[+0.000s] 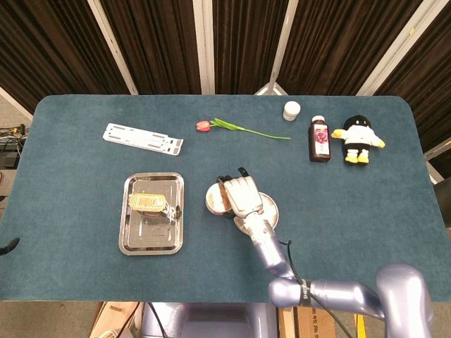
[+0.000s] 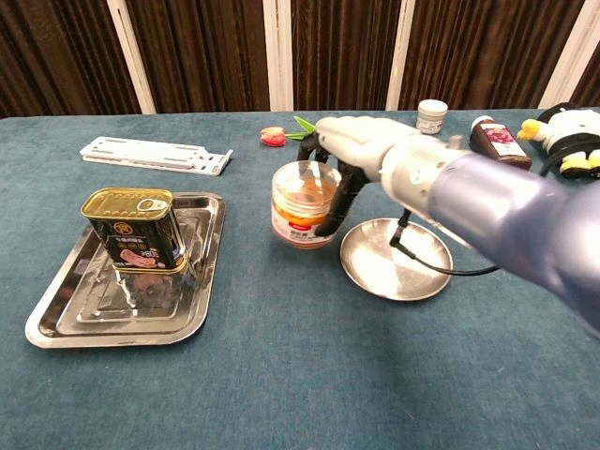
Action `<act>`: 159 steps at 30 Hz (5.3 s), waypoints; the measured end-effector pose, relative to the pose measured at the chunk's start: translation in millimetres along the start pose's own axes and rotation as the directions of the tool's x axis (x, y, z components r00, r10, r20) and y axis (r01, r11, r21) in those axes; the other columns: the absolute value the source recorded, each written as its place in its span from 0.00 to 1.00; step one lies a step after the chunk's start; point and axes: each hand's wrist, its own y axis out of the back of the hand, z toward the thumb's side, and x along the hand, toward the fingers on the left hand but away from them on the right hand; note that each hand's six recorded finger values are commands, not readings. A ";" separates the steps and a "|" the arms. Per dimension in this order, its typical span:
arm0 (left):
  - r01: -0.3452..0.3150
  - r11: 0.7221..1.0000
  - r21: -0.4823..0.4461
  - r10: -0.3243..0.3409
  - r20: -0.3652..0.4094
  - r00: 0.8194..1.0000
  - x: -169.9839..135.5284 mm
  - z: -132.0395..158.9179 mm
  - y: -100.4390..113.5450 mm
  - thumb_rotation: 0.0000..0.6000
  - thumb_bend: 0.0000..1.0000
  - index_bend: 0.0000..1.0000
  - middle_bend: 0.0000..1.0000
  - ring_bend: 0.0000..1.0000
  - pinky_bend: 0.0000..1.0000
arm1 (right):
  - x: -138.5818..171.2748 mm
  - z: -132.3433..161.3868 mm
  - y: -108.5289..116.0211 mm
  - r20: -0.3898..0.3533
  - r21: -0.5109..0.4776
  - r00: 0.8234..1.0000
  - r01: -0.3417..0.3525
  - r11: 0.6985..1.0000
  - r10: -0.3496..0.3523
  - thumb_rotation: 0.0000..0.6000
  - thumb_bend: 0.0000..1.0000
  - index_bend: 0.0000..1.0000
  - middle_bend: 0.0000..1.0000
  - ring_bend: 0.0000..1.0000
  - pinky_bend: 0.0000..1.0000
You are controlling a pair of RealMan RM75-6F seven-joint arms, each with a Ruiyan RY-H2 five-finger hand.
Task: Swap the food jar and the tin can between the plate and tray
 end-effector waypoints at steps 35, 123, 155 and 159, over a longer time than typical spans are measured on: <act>0.064 0.993 -0.098 -0.044 0.192 0.980 8.6 35.8 -5.5 1.00 0.18 0.17 0.00 0.00 0.07 | 98.2 -118.2 82.1 0.124 0.006 0.984 0.127 0.992 -0.127 1.00 0.01 0.00 0.00 0.03 0.00; 0.397 0.917 -0.039 -0.248 0.724 0.643 1.8 382.5 -111.7 1.00 0.13 0.30 0.21 0.17 0.43 | 248.5 -269.1 24.7 0.428 -0.134 0.887 0.249 0.959 -0.171 1.00 0.01 0.00 0.02 0.09 0.00; 0.299 0.916 -0.268 -0.078 0.611 0.787 80.0 390.1 -72.0 1.00 0.06 0.21 0.01 0.00 0.00 | 239.9 -277.7 13.5 0.471 -0.116 0.870 0.222 0.968 -0.142 1.00 0.01 0.00 0.02 0.09 0.00; 0.325 0.907 -0.270 -0.103 0.605 0.790 88.1 391.2 -86.9 1.00 0.06 0.20 0.01 0.00 0.00 | 239.4 -278.2 12.7 0.472 -0.117 0.870 0.220 0.968 -0.141 1.00 0.01 0.00 0.02 0.09 0.00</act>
